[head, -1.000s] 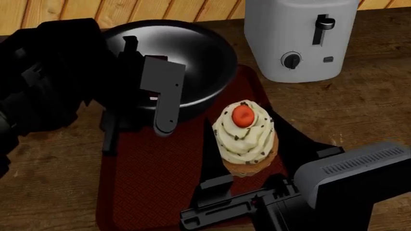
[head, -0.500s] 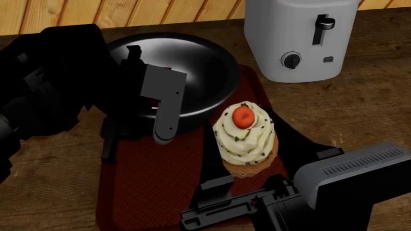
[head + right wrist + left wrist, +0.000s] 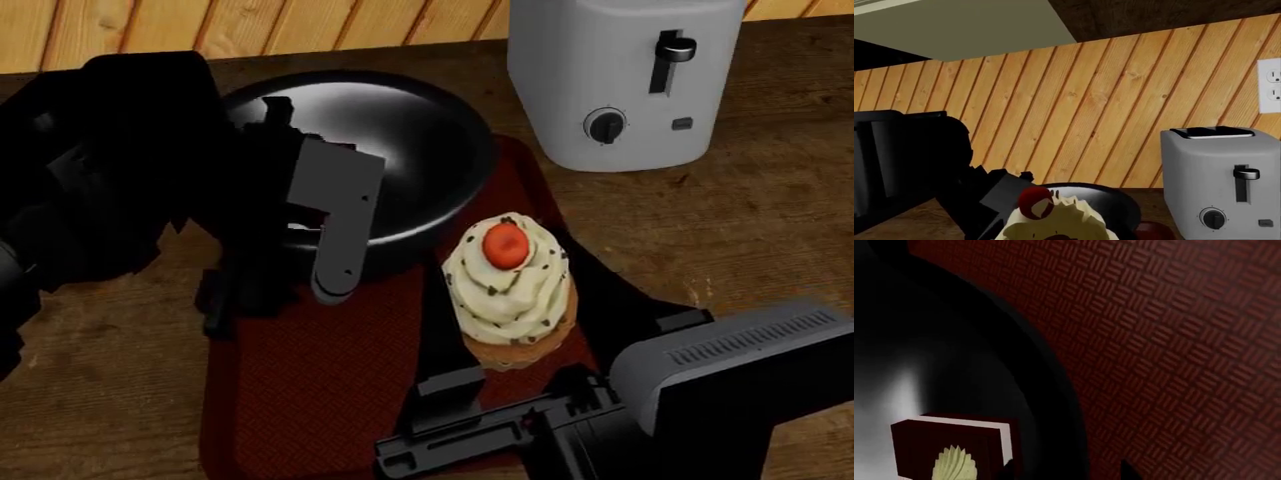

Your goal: Pick up the bowl with cake and place it on the tray. Pick up the cupcake and place it on the tray.

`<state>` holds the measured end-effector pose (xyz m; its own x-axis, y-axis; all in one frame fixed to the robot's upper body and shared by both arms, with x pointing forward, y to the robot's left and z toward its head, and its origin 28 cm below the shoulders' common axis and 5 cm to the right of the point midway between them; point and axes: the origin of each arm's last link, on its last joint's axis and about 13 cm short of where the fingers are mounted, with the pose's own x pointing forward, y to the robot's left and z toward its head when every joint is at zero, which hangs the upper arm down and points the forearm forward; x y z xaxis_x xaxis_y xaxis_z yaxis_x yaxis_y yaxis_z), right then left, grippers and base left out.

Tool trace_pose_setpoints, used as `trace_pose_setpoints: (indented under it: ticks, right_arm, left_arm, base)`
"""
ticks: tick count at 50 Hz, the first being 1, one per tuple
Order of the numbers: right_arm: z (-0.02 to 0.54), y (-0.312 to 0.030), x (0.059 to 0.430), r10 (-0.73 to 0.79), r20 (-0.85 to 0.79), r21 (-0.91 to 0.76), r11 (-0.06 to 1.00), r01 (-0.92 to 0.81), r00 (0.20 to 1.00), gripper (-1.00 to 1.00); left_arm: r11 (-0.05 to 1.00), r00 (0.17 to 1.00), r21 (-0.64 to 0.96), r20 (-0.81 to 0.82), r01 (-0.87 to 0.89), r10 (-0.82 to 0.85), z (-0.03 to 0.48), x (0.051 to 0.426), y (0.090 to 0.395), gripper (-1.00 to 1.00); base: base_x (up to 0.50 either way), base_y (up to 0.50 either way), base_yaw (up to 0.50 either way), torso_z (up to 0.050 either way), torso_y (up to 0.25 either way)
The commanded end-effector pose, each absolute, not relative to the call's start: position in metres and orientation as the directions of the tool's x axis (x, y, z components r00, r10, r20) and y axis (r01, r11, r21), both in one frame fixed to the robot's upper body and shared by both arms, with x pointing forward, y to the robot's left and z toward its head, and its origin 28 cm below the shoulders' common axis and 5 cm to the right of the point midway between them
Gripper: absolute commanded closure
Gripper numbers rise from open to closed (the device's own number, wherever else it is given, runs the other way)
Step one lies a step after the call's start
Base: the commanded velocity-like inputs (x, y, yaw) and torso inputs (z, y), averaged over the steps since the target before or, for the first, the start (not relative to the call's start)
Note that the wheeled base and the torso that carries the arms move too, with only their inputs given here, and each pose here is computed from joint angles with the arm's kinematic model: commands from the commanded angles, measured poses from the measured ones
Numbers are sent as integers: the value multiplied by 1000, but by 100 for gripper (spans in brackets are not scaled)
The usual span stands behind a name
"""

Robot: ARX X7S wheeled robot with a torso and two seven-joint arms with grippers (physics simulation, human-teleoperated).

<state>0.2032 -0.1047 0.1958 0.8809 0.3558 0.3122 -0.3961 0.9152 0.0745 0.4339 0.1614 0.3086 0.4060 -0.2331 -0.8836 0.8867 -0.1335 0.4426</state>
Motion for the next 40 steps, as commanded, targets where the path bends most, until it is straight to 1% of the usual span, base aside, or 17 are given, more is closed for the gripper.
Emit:
trace_pose_setpoints:
  ticks: [1,15,19,27,30,32,33,34,37,40]
  right_arm:
    - [196,-106,203,356,319,50,919,-391,878,100]
    - [195,-106,204,355,319,50,919,-390,879,100]
    - [196,-107,204,354,318,48,921,-388,880,100]
    - [198,-110,202,348,302,35,926,-375,887,100]
    - [198,-109,202,350,299,32,926,-375,888,100]
    - [198,-110,202,351,288,31,926,-375,891,100]
    - [197,-111,203,352,281,37,926,-376,893,100]
    - [197,-112,204,351,277,41,926,-376,895,100]
    - [197,-114,205,351,271,52,925,-378,896,100]
    - [198,-116,209,349,259,59,925,-375,901,100]
  left_arm:
    - [-141,371,411,-896,900,-243,305,433,157,-100]
    - [-142,375,416,-894,898,-244,308,433,157,-100]
    - [-135,389,431,-884,892,-259,311,432,157,-100]
    - [-105,442,498,-834,861,-329,333,430,156,-100]
    - [-107,438,500,-829,860,-348,336,430,156,-100]
    - [-116,420,487,-832,866,-362,337,430,154,-100]
    - [-122,369,437,-854,891,-366,335,430,154,-100]
    - [-124,386,461,-840,879,-381,335,430,153,-100]
    - [-131,363,445,-841,886,-401,334,430,152,-100]
    - [-124,362,449,-832,885,-421,334,430,153,-100]
  base:
    - [0,0,0,0,0]
    - [0,0,0,0,0]
    - [0,0,0,0,2]
    - [0,0,0,0,0]
    - [0,0,0,0,0]
    - [0,0,0,0,0]
    - [0,0,0,0,0]
    - [0,0,0,0,0]
    - [0,0,0,0,0]
    - [0,0,0,0,0]
